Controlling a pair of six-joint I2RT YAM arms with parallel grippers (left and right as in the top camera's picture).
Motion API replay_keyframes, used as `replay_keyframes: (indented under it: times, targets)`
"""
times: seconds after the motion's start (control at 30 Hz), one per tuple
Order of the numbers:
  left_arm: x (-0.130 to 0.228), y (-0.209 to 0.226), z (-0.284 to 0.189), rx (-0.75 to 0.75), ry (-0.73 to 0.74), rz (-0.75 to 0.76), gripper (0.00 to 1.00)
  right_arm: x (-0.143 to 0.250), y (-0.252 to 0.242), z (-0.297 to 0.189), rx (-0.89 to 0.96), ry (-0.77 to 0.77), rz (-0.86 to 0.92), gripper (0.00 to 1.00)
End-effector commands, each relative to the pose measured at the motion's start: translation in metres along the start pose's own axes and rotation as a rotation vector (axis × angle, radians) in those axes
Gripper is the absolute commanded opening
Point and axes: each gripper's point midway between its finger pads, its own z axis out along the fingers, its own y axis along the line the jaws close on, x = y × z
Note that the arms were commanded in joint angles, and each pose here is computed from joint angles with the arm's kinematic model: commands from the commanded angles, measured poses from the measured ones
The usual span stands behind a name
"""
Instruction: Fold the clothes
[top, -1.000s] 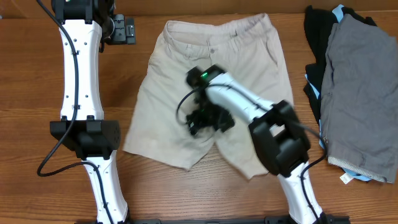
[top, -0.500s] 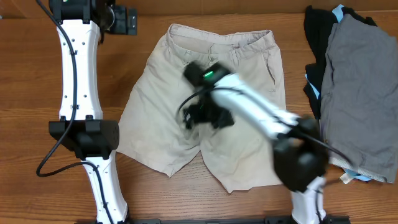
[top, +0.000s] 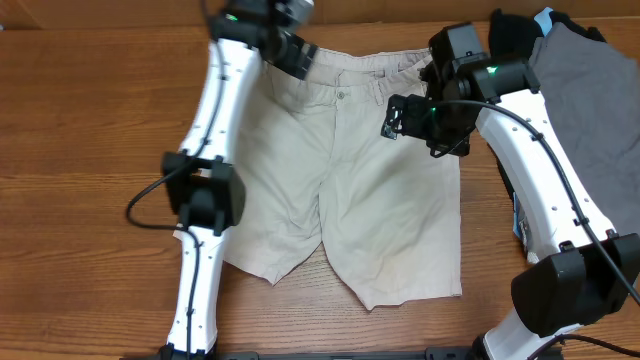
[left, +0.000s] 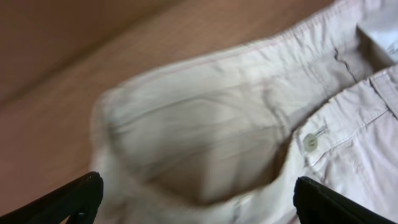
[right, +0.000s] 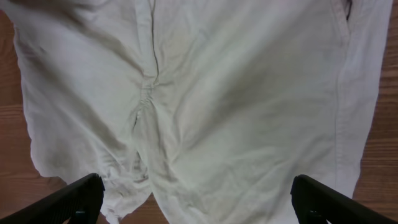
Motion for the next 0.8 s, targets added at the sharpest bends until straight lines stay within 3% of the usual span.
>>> replay_keyframes:
  times: [0.0, 0.2, 0.37, 0.57, 0.63, 0.7, 0.77]
  targets:
    - [0.01, 0.0, 0.027, -0.051, 0.03, -0.07, 1.0, -0.001, 0.0, 0.0, -0.003, -0.001, -0.016, 1.0]
    - [0.024, -0.001, 0.049, -0.07, 0.068, -0.129, 1.0, -0.002, -0.002, 0.0, 0.006, -0.004, -0.015, 1.0]
    - [0.025, 0.0, 0.049, -0.07, 0.068, -0.137, 0.82, -0.003, -0.003, 0.0, 0.011, -0.008, -0.016, 1.0]
    - [0.037, -0.008, 0.049, -0.058, 0.121, -0.204, 0.76, -0.003, -0.004, 0.0, 0.02, -0.011, -0.015, 1.0]
    - [0.037, -0.008, 0.049, -0.061, 0.12, -0.242, 0.59, -0.003, -0.004, 0.0, 0.019, -0.012, -0.015, 1.0]
    - [0.036, -0.008, 0.049, -0.064, 0.118, -0.28, 0.33, -0.003, -0.004, 0.0, 0.02, -0.011, -0.015, 1.0]
    - [0.035, -0.008, 0.049, -0.066, 0.109, -0.312, 0.13, -0.003, -0.004, 0.0, 0.02, -0.01, -0.015, 1.0]
